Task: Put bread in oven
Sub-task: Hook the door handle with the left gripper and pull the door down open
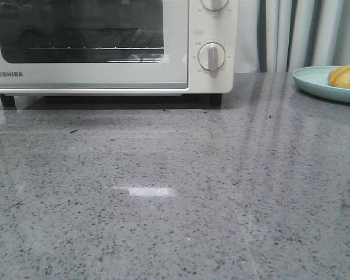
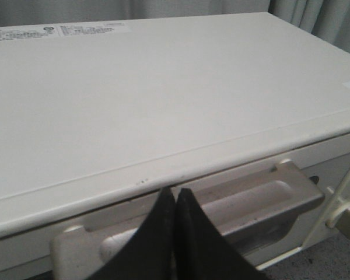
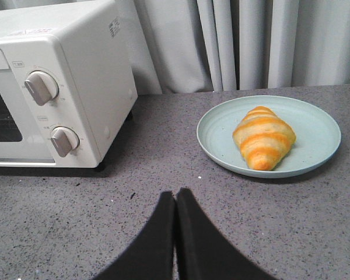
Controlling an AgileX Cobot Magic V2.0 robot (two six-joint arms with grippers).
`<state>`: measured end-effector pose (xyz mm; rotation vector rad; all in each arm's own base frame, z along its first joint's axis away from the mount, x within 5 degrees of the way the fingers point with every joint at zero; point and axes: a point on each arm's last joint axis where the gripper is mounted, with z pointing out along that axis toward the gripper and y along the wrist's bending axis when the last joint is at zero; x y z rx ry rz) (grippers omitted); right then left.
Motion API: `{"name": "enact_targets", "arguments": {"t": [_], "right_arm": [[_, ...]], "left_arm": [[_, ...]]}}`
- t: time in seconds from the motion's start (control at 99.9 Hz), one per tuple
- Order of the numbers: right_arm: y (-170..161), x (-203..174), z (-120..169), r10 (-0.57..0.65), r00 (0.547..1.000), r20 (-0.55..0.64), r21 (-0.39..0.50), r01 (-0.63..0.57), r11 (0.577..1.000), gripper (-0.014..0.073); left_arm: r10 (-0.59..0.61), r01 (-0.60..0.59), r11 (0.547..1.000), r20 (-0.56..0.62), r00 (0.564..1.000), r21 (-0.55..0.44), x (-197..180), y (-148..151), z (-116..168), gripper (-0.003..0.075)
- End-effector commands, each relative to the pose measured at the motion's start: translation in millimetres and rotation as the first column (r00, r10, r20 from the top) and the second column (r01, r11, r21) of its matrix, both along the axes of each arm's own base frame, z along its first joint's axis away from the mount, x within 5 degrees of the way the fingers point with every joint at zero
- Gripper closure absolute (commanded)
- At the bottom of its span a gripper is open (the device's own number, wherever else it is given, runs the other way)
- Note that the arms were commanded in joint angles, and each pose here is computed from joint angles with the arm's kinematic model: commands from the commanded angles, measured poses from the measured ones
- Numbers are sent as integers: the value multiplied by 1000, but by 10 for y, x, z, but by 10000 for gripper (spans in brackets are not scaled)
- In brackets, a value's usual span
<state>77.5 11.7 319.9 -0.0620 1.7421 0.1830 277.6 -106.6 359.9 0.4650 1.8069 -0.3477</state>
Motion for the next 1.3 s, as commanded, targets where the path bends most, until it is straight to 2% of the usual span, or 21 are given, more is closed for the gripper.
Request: {"name": "enact_targets", "arguments": {"t": [0.0, 0.12, 0.37, 0.53, 0.841, 1.071, 1.291], "right_arm": [[10, 23, 140, 8, 997, 83, -7, -7, 1000, 653], [10, 23, 140, 8, 997, 83, -7, -7, 1000, 653], [8, 22, 130, 6, 997, 72, -9, -5, 1000, 653], [2, 19, 100, 1, 999, 39, -13, 0, 1000, 653], [6, 20, 112, 4, 999, 52, -7, -3, 1000, 653], [6, 20, 112, 4, 999, 52, -7, -3, 1000, 653], [6, 20, 112, 4, 999, 52, -6, -4, 1000, 653]], "left_arm": [[33, -31, 999, 67, 997, -34, -5, 8, 185, 741], [11, -10, 1000, 60, 998, -13, -6, -8, 163, 742], [-162, 164, 986, -42, 986, 37, -185, -96, 53, 742], [-158, 161, 986, -65, 985, 41, -422, -15, -85, 742], [-153, 166, 984, -173, 973, 65, -821, 121, -574, 742], [-114, 134, 987, -212, 971, 86, -896, 180, -801, 742], [-127, 153, 984, -247, 961, 87, -950, 183, -892, 742]]}}
